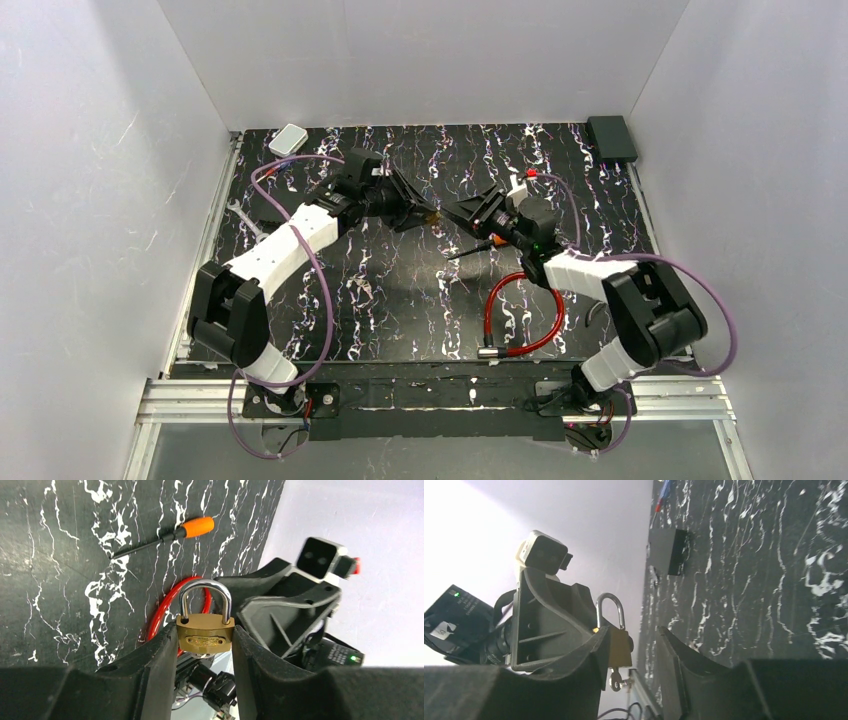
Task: Unlock with the key
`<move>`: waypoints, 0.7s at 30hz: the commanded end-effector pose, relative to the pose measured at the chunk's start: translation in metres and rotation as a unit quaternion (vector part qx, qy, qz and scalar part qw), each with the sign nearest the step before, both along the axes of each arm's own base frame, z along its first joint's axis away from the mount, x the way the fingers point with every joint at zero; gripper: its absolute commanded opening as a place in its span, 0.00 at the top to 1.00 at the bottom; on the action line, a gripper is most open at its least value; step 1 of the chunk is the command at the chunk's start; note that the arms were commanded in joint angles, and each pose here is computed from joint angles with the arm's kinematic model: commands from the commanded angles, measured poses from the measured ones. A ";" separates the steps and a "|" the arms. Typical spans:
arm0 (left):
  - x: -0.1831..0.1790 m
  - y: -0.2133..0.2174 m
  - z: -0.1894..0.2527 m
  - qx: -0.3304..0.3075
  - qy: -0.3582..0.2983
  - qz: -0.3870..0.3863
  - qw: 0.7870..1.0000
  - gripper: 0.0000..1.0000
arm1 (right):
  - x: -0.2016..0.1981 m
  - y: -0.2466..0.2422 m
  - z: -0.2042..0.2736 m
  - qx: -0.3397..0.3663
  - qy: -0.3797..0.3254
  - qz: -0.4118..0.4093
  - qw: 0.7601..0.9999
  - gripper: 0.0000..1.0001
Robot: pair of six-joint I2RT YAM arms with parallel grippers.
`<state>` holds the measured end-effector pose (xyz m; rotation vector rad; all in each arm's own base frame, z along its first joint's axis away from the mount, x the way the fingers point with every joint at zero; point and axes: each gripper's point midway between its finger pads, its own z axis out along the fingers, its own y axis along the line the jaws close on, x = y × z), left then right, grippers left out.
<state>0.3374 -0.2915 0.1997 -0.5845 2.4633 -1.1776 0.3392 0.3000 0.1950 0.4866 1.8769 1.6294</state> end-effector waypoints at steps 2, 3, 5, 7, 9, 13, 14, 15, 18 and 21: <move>-0.013 -0.005 0.029 -0.015 -0.014 -0.024 0.999 1.00 | -0.009 -0.020 0.012 -0.112 -0.090 -0.011 0.990 0.46; -0.013 -0.005 0.028 -0.015 -0.012 -0.024 1.000 1.00 | -0.011 -0.022 0.016 -0.121 -0.105 -0.010 0.987 0.45; -0.013 -0.005 0.028 -0.016 -0.010 -0.024 1.000 1.00 | -0.016 -0.025 0.023 -0.140 -0.129 -0.004 0.982 0.42; -0.013 -0.005 0.027 -0.014 -0.008 -0.022 1.000 1.00 | -0.021 -0.025 0.028 -0.160 -0.153 0.003 0.975 0.40; -0.013 -0.004 0.026 -0.012 -0.007 -0.019 1.000 1.00 | -0.027 -0.022 0.030 -0.180 -0.175 0.015 0.968 0.40; -0.012 -0.001 0.023 -0.007 0.001 -0.008 1.000 1.00 | -0.040 -0.014 0.028 -0.218 -0.212 0.027 0.952 0.39; -0.012 0.000 0.021 -0.007 0.005 -0.005 1.000 1.00 | -0.042 -0.011 0.026 -0.226 -0.219 0.028 0.949 0.38; -0.012 -0.001 0.021 -0.008 0.005 -0.005 1.000 1.00 | -0.045 -0.008 0.024 -0.233 -0.224 0.030 0.946 0.38; -0.012 -0.001 0.020 -0.009 0.009 -0.004 1.000 1.00 | -0.049 0.002 0.023 -0.246 -0.243 0.032 0.938 0.37; -0.013 -0.002 0.019 -0.009 0.012 -0.005 1.000 1.00 | -0.050 0.011 0.026 -0.240 -0.256 0.034 0.936 0.37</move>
